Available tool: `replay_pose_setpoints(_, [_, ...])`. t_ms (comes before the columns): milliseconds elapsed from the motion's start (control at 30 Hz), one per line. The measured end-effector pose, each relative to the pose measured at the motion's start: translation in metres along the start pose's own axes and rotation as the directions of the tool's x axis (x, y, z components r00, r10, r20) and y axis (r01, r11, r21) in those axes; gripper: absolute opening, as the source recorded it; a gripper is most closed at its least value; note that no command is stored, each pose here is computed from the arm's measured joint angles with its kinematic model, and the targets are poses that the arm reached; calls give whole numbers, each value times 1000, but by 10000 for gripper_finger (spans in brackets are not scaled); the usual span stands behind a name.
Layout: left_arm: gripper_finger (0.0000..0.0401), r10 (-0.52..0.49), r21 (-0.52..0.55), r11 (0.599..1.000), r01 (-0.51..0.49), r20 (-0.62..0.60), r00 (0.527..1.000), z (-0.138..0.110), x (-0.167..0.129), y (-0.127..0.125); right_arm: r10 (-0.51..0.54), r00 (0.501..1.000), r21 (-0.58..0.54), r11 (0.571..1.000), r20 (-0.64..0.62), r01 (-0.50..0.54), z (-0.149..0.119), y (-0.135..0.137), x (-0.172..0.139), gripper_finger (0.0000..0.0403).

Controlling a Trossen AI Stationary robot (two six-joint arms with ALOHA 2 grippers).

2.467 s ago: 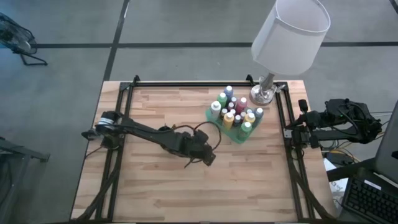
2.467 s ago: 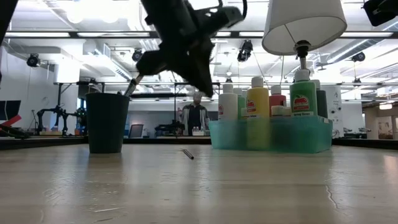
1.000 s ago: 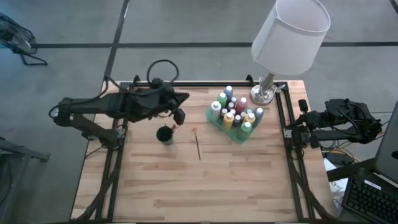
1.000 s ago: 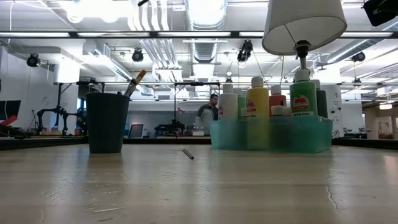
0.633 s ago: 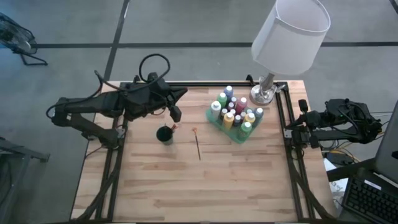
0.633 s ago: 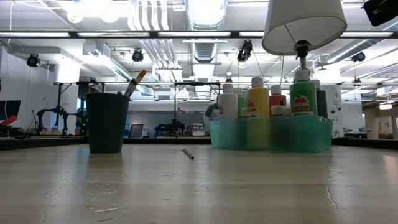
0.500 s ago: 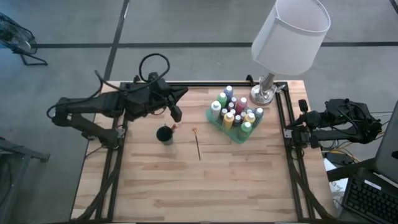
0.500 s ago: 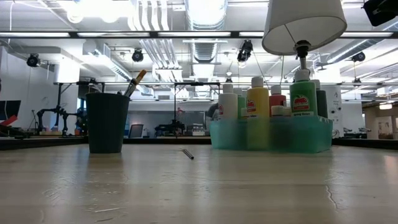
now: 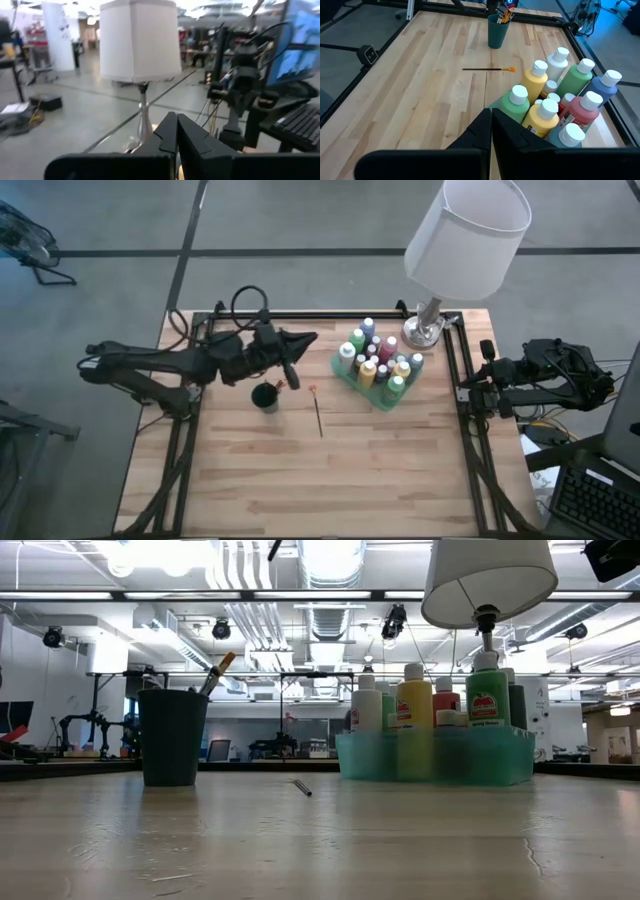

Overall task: Pick & Place Paint Supplies
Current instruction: Put the silver paint brush into the green cup

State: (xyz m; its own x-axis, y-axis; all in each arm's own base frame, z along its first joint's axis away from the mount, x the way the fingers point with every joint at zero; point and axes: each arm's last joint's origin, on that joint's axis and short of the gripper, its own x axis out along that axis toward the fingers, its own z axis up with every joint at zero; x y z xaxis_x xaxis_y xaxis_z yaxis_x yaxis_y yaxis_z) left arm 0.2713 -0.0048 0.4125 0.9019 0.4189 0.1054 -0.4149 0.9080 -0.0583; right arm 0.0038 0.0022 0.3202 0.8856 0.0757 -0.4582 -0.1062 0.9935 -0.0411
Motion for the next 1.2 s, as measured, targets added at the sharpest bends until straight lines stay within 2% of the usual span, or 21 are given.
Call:
replay_pose_setpoints(300, [5,-63,-8,998,64,82,995,-24,-34,20,0,1000,1,1000,0,0,0,0,0,8])
replay_pose_setpoints(667, [5,-137,-18,990,139,82,987,-58,-83,43,0,1000,0,1000,0,0,0,0,0,8])
replay_pose_setpoints(767, [5,-146,-31,988,150,96,985,-74,-99,51,0,1000,0,1000,0,0,0,0,0,8])
replay_pose_setpoints(967, [3,-230,-44,969,244,214,949,-112,-122,60,-1,1000,1,1000,0,1,0,0,0,8])
replay_pose_setpoints(1200, [2,-246,-66,963,262,195,950,-154,-132,65,0,1000,0,1000,0,0,0,0,0,8])
